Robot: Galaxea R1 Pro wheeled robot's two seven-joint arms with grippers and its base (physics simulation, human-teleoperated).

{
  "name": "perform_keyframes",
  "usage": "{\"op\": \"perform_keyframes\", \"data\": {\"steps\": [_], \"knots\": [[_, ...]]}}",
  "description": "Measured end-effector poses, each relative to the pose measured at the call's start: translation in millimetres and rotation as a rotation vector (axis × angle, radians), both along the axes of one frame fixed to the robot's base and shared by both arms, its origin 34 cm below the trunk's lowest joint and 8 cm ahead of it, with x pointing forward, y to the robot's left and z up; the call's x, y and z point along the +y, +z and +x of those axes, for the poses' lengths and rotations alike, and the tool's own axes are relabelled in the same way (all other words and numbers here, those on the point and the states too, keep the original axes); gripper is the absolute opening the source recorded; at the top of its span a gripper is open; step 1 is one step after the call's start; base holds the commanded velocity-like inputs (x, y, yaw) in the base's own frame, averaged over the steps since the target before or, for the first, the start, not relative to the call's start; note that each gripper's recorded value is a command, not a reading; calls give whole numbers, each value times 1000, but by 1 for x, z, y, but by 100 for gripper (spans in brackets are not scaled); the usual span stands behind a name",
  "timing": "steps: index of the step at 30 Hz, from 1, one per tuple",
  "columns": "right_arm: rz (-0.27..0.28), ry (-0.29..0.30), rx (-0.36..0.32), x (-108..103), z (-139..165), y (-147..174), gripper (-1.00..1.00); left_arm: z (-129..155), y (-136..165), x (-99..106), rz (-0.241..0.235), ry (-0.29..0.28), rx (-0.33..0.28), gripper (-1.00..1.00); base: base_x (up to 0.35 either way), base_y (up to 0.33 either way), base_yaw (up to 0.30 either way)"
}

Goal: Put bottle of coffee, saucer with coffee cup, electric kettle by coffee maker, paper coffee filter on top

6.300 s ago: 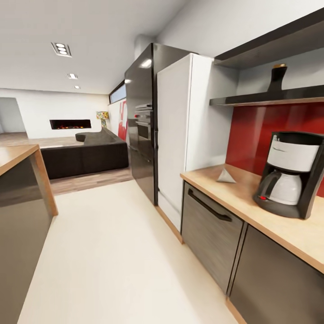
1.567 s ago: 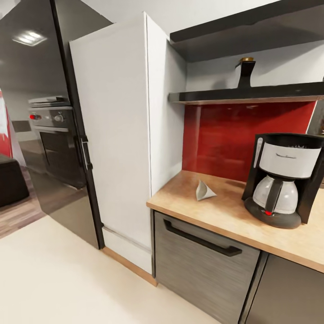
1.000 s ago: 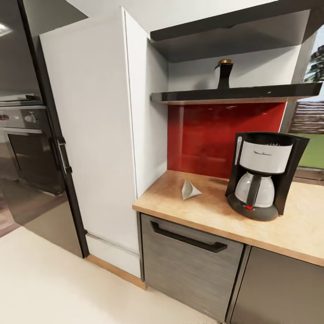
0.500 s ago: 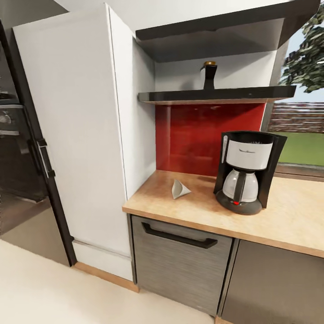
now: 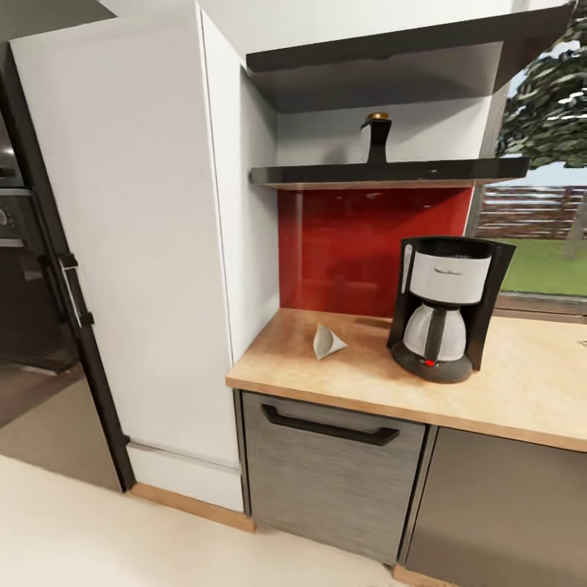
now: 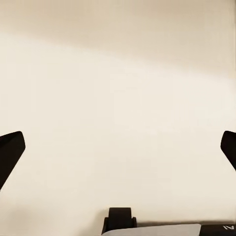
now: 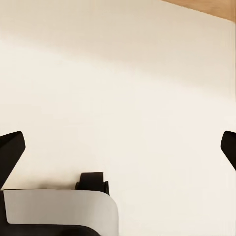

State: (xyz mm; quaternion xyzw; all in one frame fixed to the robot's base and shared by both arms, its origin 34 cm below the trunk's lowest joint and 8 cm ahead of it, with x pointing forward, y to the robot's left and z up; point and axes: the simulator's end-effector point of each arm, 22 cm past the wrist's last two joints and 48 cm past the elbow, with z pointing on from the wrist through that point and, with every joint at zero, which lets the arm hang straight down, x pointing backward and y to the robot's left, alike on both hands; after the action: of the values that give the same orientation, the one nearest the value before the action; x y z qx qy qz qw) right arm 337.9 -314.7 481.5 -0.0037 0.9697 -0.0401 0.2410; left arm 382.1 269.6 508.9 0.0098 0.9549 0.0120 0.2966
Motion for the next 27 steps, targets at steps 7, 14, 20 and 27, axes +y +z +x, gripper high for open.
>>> {"op": "perform_keyframes", "data": {"steps": [7,14,20,27], "knots": [[0,0,0,0,0,0,100,0,0,0,0,0,0,100,0,6,-256],[-1,0,1,0,0,0,100,0,0,0,0,0,0,100,0,8,-124],[-1,0,-1,0,0,0,100,0,0,0,0,0,0,100,0,210,-10],[0,-4,0,-1,0,0,100,0,0,0,0,0,0,100,0,247,-9]]}}
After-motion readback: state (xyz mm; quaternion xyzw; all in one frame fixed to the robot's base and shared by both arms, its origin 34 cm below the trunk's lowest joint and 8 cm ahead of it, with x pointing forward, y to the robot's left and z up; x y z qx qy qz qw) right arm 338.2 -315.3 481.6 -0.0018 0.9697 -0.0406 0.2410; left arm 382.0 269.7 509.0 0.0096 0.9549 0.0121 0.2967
